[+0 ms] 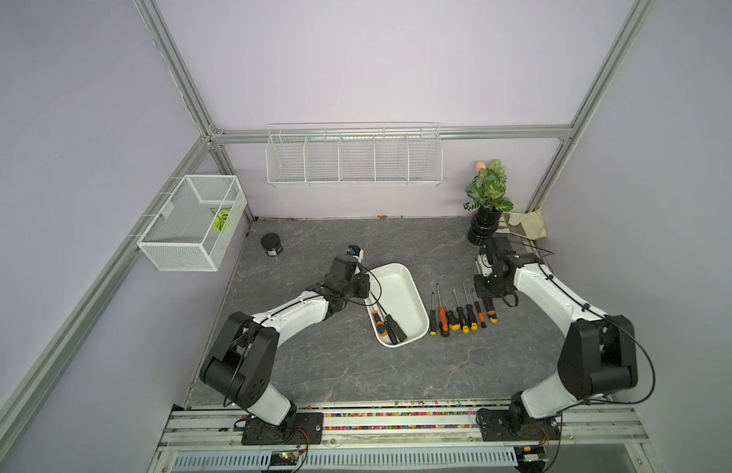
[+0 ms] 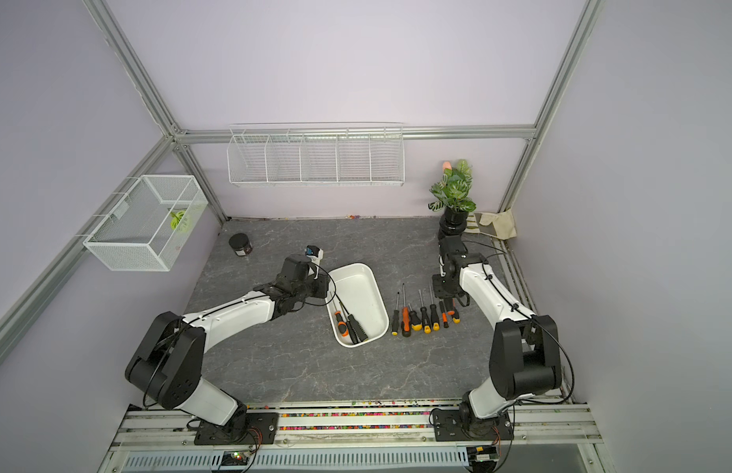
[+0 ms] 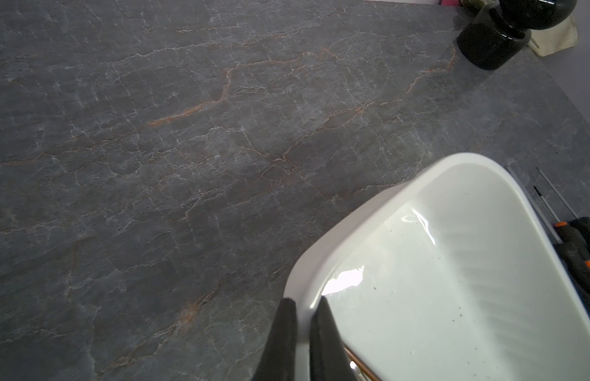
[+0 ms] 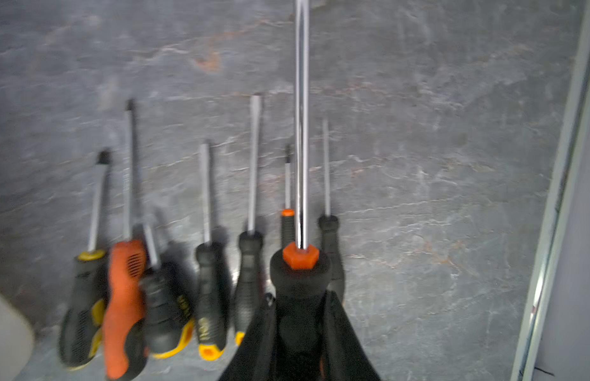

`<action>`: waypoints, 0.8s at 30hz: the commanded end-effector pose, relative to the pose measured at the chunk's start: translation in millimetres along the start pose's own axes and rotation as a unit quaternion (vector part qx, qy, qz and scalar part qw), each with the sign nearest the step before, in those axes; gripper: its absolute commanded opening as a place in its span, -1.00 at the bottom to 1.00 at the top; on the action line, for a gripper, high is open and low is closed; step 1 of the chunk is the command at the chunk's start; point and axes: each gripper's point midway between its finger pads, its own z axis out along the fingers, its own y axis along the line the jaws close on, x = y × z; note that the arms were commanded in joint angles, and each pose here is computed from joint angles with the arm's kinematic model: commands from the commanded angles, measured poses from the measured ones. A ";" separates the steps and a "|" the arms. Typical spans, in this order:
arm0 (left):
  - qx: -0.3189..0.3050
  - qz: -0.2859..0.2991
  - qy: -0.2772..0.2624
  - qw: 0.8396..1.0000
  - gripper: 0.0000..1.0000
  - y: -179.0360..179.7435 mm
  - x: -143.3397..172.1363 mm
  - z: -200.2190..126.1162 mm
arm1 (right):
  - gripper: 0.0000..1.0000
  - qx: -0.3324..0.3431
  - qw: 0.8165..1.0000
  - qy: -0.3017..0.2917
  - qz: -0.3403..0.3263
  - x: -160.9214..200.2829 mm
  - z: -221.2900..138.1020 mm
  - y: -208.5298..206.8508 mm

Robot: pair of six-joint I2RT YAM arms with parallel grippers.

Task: Take out the screwdriver from the storage box
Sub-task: Place the screwdriver at the center of the board.

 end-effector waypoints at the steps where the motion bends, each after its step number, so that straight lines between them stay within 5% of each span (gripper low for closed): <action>1: 0.017 0.007 -0.008 1.000 -1.00 -6.1 -2.7 9.0 | -1.00 0.038 0.999 0.004 0.012 -4.7 13.8 -23.2; 6: 0.020 0.007 -0.009 1.000 -1.00 -6.9 -2.4 10.5 | -1.00 0.082 0.996 0.002 0.029 -12.7 25.1 -49.4; 24: 0.024 0.001 -0.011 1.000 -1.00 -8.8 -4.2 10.2 | -1.00 0.070 0.994 0.076 0.046 4.1 77.0 -60.5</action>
